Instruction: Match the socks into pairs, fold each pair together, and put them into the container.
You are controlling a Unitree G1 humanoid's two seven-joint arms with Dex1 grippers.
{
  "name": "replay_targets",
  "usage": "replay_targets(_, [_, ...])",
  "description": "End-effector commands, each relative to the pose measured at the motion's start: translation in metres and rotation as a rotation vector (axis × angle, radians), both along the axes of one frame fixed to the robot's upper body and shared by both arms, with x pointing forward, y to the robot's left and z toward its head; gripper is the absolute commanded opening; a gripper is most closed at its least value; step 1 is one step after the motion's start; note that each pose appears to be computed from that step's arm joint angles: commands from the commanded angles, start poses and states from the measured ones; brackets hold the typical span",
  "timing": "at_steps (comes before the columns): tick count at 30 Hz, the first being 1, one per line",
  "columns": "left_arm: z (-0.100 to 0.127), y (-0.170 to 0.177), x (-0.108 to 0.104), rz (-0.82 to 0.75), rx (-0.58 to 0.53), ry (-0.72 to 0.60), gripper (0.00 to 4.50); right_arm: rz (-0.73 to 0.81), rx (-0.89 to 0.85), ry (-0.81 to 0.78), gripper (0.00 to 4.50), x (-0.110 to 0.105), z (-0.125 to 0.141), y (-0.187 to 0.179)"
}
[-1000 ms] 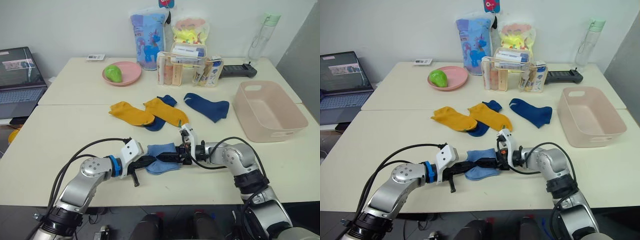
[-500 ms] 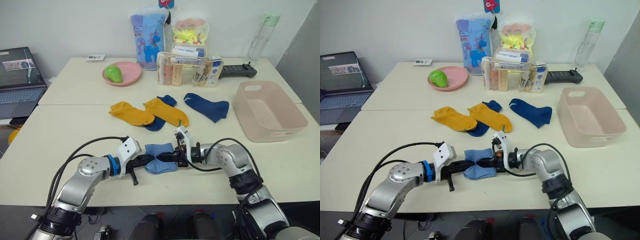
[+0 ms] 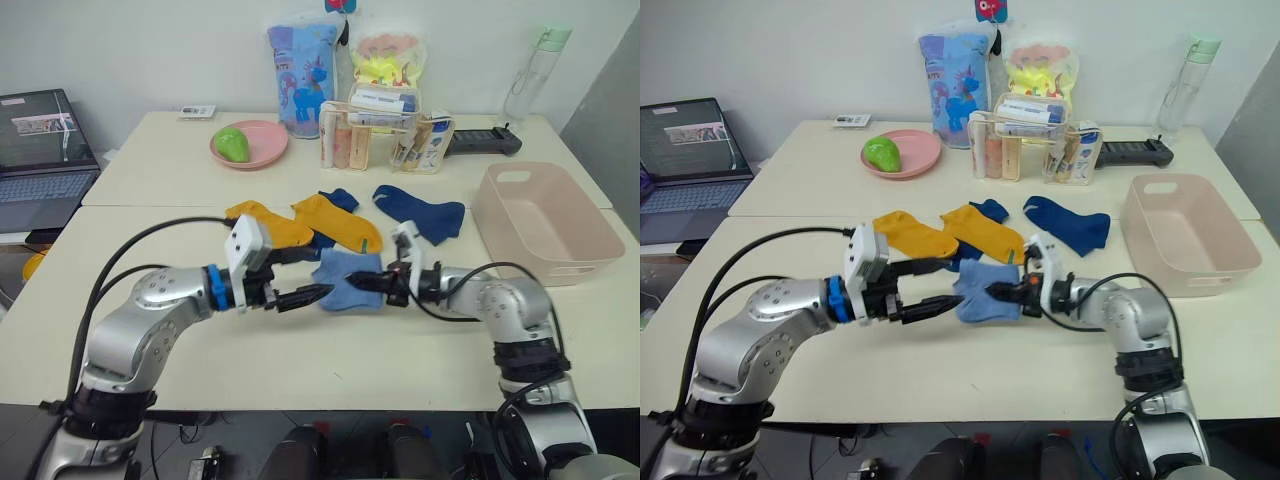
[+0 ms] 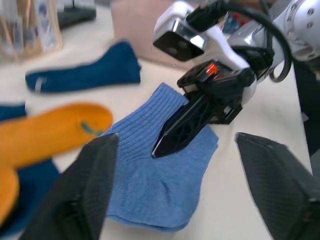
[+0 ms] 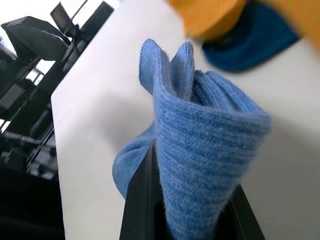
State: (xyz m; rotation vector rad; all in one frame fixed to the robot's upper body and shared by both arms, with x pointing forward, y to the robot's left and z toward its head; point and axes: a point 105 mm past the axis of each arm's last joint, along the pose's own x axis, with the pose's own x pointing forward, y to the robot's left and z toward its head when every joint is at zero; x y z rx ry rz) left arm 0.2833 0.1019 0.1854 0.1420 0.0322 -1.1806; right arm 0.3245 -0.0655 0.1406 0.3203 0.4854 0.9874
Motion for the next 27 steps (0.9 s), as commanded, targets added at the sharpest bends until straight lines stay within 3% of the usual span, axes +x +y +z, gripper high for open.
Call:
replay_targets(1, [0.019,-0.010,0.000,-0.031,-0.035,-0.047,4.48,-0.077,0.022,-0.121,0.00,0.005,0.041,-0.025])
replay_targets(10, [0.059,-0.067,0.028,-0.076,-0.144,-0.203,4.48,-0.358,-0.085,-0.338,0.00,0.017,0.118,-0.114])
replay_targets(13, [0.077,-0.086,0.037,-0.076,-0.197,-0.257,4.48,-0.447,-0.194,-0.439,0.00,0.021,0.140,-0.141])
replay_targets(15, [0.086,-0.101,0.043,-0.079,-0.213,-0.295,4.48,-0.524,-0.379,-0.564,0.00,0.027,0.154,-0.165])
replay_targets(18, [0.105,-0.124,0.050,-0.083,-0.271,-0.346,4.48,-0.558,-0.957,-0.855,0.00,0.041,0.168,-0.205])
replay_targets(19, [0.108,-0.129,0.050,-0.087,-0.282,-0.356,4.48,-0.530,-1.066,-0.907,0.00,0.044,0.169,-0.210])
replay_targets(22, [0.115,-0.138,0.048,-0.112,-0.310,-0.372,4.48,-0.530,-1.135,-0.951,0.00,0.053,0.173,-0.226])
replay_targets(25, [0.117,-0.148,0.036,-0.159,-0.336,-0.363,4.48,-0.438,-1.369,-1.031,0.00,0.059,0.168,-0.240])
replay_targets(27, [0.114,-0.153,0.026,-0.191,-0.336,-0.358,4.48,-0.392,-1.426,-1.047,0.00,0.066,0.160,-0.244])
